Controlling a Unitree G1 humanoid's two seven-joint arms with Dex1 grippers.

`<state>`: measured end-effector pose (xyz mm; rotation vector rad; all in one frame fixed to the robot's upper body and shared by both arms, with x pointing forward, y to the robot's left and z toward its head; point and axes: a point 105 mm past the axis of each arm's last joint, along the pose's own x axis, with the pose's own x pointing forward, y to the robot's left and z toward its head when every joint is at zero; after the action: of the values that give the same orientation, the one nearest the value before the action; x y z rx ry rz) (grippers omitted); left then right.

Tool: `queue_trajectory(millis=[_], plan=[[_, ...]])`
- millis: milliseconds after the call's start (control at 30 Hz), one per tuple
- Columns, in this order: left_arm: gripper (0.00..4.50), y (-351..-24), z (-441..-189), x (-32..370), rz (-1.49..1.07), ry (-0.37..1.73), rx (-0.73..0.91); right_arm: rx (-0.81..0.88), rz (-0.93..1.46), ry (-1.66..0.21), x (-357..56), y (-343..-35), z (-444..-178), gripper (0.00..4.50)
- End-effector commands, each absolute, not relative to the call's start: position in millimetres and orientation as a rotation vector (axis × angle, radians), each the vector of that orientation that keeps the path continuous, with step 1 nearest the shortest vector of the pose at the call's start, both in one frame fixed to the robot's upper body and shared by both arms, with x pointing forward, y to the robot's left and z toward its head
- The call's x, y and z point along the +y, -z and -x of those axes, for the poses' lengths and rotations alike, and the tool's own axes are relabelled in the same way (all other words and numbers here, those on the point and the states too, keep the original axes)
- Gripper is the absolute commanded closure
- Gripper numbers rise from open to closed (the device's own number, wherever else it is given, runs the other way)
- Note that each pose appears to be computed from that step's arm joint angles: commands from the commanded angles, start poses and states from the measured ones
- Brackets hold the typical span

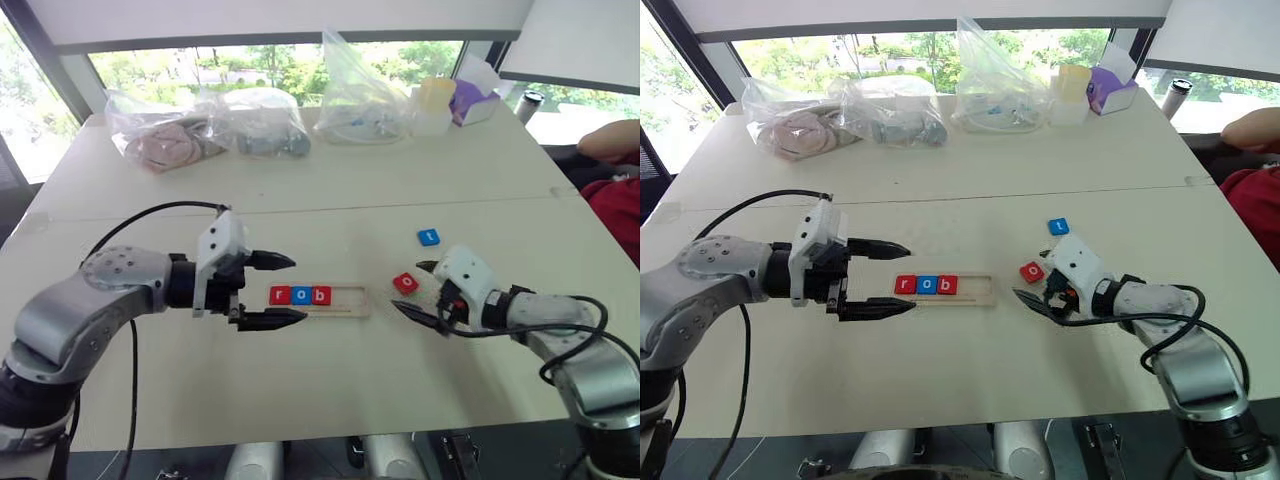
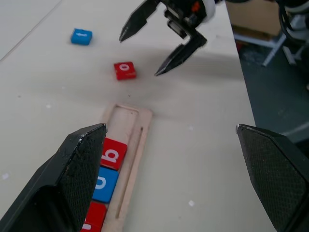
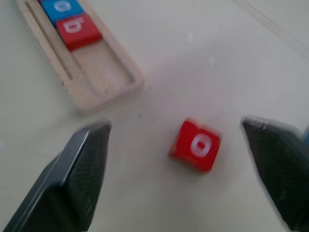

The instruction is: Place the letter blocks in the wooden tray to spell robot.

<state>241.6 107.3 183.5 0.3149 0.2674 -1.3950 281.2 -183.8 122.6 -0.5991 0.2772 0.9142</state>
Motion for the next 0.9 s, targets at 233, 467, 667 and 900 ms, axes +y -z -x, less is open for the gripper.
queue_trajectory(millis=[233,467,667,900], plan=[[0.0,-186.7,-233.7,111.4,-0.38,1.425,0.263,0.276,0.755,-1.168,-208.4,-118.9,-320.9,0.11],[0.0,-186.6,-227.5,116.4,-0.374,1.36,0.27,0.327,0.783,-1.317,-197.8,-107.4,-342.6,0.11],[0.0,-186.1,-223.6,118.0,-0.371,1.327,0.278,0.371,0.817,-1.403,-183.9,-96.2,-352.0,0.33],[0.0,-185.8,-223.4,125.4,-0.38,1.295,0.29,0.42,0.704,-1.433,-188.0,-101.0,-347.3,3.22]])
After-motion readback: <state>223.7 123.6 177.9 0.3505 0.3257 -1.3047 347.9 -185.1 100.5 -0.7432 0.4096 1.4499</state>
